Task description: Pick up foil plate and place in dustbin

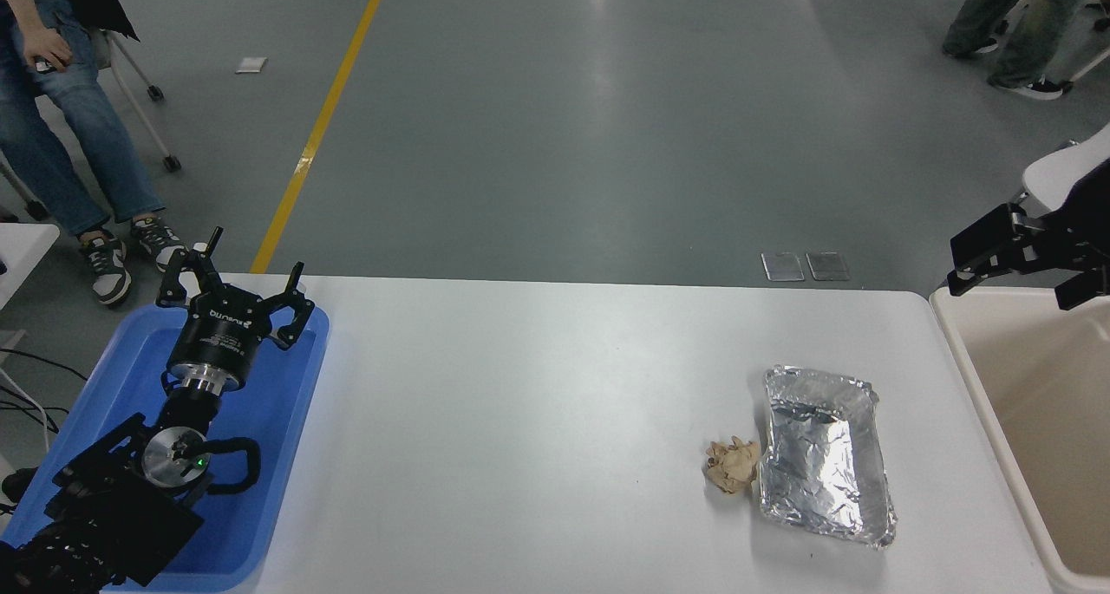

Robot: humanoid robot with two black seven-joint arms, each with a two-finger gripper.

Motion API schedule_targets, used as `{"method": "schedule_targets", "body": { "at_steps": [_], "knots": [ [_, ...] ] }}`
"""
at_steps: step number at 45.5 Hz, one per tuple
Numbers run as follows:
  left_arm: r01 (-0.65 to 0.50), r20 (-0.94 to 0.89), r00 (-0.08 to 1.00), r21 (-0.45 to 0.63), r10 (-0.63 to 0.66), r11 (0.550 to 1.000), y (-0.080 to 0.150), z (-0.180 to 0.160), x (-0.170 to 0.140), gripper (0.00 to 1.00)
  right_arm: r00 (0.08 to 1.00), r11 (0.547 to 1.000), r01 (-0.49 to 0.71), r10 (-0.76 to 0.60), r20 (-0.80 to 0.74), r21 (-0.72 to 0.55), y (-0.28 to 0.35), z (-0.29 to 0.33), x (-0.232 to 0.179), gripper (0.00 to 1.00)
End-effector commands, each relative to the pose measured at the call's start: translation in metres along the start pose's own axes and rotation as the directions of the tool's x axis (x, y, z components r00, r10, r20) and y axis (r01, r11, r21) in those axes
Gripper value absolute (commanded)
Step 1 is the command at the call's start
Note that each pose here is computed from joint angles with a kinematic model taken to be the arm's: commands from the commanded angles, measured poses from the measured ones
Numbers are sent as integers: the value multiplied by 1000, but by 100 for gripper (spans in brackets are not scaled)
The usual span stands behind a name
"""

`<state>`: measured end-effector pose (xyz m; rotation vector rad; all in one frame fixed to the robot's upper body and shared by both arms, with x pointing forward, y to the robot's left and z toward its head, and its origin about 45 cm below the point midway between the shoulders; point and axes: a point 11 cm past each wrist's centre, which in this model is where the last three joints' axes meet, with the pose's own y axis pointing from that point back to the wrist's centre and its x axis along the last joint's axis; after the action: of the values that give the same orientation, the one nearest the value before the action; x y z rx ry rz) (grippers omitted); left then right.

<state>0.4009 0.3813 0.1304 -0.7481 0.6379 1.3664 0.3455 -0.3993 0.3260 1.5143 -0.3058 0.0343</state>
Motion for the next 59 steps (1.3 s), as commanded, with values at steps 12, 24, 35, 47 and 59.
{"method": "schedule_targets", "body": {
  "at_steps": [12, 24, 35, 47, 59],
  "knots": [
    [-1, 0, 1000, 0, 1, 1000, 0, 0, 0, 100, 999, 1000, -10, 10, 44, 7, -138, 7, -63, 100],
    [-1, 0, 1000, 0, 1, 1000, 0, 0, 0, 100, 998, 998, -49, 50, 31, -25, -182, 11, -79, 99],
    [1, -2, 1000, 1, -1, 1000, 0, -1, 0, 100, 995, 996, -90, 90, 43, -6, -205, 4, -87, 98],
    [0, 0, 1000, 1, 0, 1000, 0, 0, 0, 100, 992, 993, -118, 118, 40, -12, -221, 3, -93, 94],
    [-1, 0, 1000, -1, 1, 1000, 0, 0, 0, 100, 991, 991, -135, 135, 22, -11, -234, -3, -99, 91]
  ]
}}
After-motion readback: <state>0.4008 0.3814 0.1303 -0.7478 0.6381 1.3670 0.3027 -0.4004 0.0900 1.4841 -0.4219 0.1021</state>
